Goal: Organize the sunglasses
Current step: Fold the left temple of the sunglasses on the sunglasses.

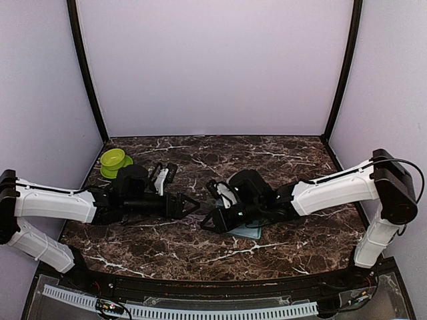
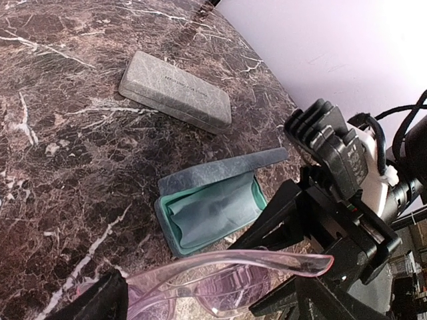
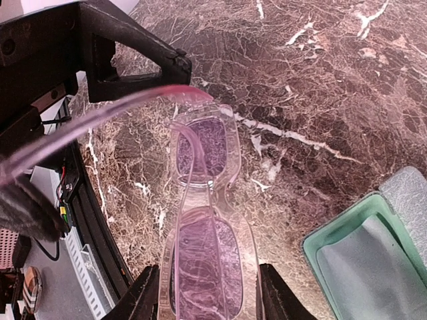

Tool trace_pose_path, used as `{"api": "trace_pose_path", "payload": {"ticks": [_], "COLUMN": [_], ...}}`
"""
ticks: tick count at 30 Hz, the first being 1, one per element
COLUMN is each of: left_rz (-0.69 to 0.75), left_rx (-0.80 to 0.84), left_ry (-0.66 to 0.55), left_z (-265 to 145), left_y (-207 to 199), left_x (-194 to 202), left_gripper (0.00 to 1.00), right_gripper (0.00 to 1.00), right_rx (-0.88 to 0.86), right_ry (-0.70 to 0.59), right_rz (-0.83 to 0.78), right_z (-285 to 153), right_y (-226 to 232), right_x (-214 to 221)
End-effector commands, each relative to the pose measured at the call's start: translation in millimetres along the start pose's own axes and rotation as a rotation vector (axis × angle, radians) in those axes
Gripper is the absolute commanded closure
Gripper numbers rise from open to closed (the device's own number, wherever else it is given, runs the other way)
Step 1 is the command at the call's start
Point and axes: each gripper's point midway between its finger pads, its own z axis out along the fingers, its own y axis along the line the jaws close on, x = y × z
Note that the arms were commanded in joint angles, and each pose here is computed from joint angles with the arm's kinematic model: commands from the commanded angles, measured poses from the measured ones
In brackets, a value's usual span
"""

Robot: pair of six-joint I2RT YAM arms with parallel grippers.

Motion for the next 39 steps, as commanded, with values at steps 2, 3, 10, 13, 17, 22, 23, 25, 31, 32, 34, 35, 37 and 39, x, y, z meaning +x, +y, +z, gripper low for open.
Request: {"api": "trace_pose_path", "payload": {"ticks": [2, 3, 10, 13, 17, 22, 23, 25, 31, 32, 34, 35, 37, 39], "left_rz": [0.053, 0.058, 0.103, 0.12, 0.14, 0.158, 0.152, 0.133, 0.069, 0.065, 0.057, 0.053, 0.056, 0.058], "left_rx": [0.086, 0.088, 0.1, 0.081, 0.076, 0.051, 0.033, -0.016, -0.202, -0.223, -0.245, -0.253, -0.254, -0.235], "left_ry": [0.037, 0.043, 0.054, 0.029, -0.006, -0.032, -0.045, -0.079, -0.083, -0.079, -0.062, -0.051, -0.032, -0.004], "left_z": [0, 0, -4, -8, -12, -17, -18, -23, -20, -18, -13, -10, -6, -1], "left_y": [-17, -18, -22, -22, -25, -24, -21, -13, 23, 26, 32, 33, 35, 33], "left_x": [11, 13, 13, 7, -2, -9, -11, -18, -27, -27, -25, -24, -21, -16], "left_gripper": [0.11, 0.11, 0.11, 0.1, 0.1, 0.09, 0.09, 0.09, 0.11, 0.11, 0.12, 0.12, 0.13, 0.14], "right_gripper": [0.79, 0.79, 0.8, 0.8, 0.8, 0.8, 0.8, 0.8, 0.8, 0.8, 0.8, 0.8, 0.8, 0.8], "right_rx": [-0.045, -0.045, -0.043, -0.052, -0.062, -0.065, -0.068, -0.073, -0.094, -0.096, -0.096, -0.097, -0.096, -0.098], "right_ry": [-0.062, -0.062, -0.06, -0.053, -0.047, -0.04, -0.038, -0.033, -0.027, -0.026, -0.022, -0.022, -0.024, -0.031], "right_rz": [-0.006, -0.004, -0.003, -0.01, -0.02, -0.029, -0.03, -0.033, -0.047, -0.051, -0.056, -0.059, -0.059, -0.061], "right_z": [-5, -5, -6, -5, -5, -5, -5, -5, -4, -4, -4, -4, -5, -6], "right_y": [9, 8, 7, 8, 8, 8, 9, 9, 16, 16, 18, 18, 19, 20], "right_x": [-16, -16, -14, -12, -10, -7, -6, -5, -4, -4, -3, -3, -4, -6]}}
